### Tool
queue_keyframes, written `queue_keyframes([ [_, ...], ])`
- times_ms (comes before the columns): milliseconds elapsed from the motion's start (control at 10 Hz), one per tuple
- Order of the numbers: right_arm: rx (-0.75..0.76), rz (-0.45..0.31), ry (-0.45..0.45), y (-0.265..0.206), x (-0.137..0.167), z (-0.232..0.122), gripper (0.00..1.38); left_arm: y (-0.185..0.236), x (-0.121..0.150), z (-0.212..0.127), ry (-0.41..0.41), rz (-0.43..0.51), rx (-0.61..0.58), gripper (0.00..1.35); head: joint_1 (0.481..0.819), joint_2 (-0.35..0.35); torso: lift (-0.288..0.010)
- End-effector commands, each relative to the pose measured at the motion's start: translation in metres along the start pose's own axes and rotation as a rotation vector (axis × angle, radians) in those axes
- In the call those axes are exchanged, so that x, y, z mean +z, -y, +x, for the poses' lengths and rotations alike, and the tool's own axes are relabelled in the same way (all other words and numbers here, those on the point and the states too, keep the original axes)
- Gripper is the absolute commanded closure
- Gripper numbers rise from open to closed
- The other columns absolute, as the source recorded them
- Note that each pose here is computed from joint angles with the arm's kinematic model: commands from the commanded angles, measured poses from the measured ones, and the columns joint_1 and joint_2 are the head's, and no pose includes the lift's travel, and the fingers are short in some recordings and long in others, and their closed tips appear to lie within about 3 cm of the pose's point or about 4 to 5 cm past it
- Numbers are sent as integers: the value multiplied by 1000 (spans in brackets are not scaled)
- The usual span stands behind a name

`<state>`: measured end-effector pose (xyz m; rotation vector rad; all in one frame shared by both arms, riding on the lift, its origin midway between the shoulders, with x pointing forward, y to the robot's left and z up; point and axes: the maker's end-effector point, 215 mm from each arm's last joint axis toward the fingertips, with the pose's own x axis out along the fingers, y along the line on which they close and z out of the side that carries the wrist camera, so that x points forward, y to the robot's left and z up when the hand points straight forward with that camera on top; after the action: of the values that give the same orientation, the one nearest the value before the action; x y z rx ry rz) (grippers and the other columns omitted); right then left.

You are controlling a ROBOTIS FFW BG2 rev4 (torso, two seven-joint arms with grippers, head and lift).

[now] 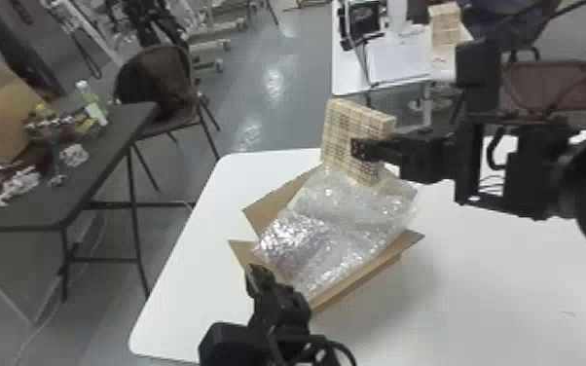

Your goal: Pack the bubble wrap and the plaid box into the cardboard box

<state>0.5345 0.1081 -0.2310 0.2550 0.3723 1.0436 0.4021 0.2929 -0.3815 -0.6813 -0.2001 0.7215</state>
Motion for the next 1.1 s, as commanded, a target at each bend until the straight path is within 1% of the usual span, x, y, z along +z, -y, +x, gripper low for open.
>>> queue_keyframes([
  [0,57,29,-34,2,-6,2,1015,0,1,0,1,-5,1,1220,695,350,-101],
  [100,52,52,-28,12,-6,-2,1015,-1,1,0,2,-6,3,1220,695,350,-101],
  [200,26,41,-32,20,-7,-4,1015,-2,1,0,1,-7,5,1220,695,350,-101],
  [300,-8,44,-59,29,-16,-5,1015,-1,0,0,0,-6,4,1220,695,350,-101],
  [500,-3,81,-106,34,-37,5,1015,-1,1,0,1,-7,3,1220,695,350,-101],
  [800,76,116,-201,24,-72,26,1015,0,0,0,1,-9,2,1219,695,350,-101],
  [900,87,122,-229,21,-84,31,958,0,-1,0,-1,-9,2,1219,695,350,-101],
  [1000,83,123,-226,24,-87,33,544,0,-1,0,-1,-9,2,1220,695,350,-101],
])
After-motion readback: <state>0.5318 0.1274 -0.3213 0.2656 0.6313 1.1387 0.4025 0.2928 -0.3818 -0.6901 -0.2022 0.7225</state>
